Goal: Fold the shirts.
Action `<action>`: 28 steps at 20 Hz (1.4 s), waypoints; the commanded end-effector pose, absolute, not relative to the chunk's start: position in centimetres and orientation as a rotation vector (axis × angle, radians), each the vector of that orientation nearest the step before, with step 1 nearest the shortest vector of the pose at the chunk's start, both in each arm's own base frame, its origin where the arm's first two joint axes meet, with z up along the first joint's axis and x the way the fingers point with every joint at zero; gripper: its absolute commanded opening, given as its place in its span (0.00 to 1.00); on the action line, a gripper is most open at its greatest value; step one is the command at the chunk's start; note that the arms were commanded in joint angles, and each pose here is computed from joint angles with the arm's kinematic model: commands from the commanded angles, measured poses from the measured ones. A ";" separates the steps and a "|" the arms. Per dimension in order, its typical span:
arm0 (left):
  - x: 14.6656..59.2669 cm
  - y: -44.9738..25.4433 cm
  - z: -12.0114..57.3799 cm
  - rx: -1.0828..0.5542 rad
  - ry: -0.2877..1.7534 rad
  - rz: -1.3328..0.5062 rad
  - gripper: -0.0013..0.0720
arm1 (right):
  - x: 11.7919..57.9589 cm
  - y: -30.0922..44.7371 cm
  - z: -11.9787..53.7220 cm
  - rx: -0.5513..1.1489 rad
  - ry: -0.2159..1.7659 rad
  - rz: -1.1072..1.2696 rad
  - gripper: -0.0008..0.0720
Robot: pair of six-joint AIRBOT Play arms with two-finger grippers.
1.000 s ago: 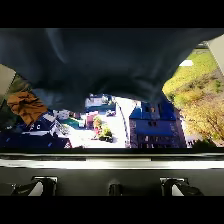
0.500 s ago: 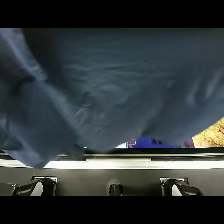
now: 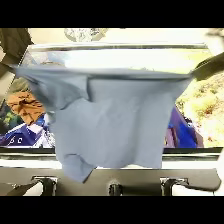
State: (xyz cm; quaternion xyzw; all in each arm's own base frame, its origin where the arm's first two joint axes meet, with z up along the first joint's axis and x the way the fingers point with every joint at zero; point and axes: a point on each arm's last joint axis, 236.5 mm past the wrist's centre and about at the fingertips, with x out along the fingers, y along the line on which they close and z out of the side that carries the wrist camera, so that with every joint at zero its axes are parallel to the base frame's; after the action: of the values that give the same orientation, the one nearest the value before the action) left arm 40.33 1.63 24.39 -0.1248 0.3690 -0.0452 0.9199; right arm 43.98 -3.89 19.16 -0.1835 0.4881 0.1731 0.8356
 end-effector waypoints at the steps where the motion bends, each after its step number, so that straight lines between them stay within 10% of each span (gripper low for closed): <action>1: 44.3 -0.1 10.0 -0.304 1.072 -0.143 0.06 | 48.8 -2.4 6.1 -0.226 1.234 0.504 0.06; 11: 58.0 1.9 2.7 -0.366 0.818 -0.017 0.06 | 63.4 -4.2 3.5 -0.204 0.802 0.224 0.06; 21: 43.4 0.7 -4.4 -0.220 1.469 -0.180 0.05 | 44.0 0.4 -5.1 -0.050 1.589 0.576 0.06; 28: 41.2 0.3 -7.3 -0.241 1.572 -0.191 0.05 | 39.8 2.7 -8.5 0.087 1.715 0.656 0.06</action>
State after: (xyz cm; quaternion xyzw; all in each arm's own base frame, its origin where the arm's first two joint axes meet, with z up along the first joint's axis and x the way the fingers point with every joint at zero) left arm 42.38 0.45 -6.49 -0.1070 0.6855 -0.0815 0.7155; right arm 41.47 1.91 -7.94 0.0191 0.7263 0.2725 0.6308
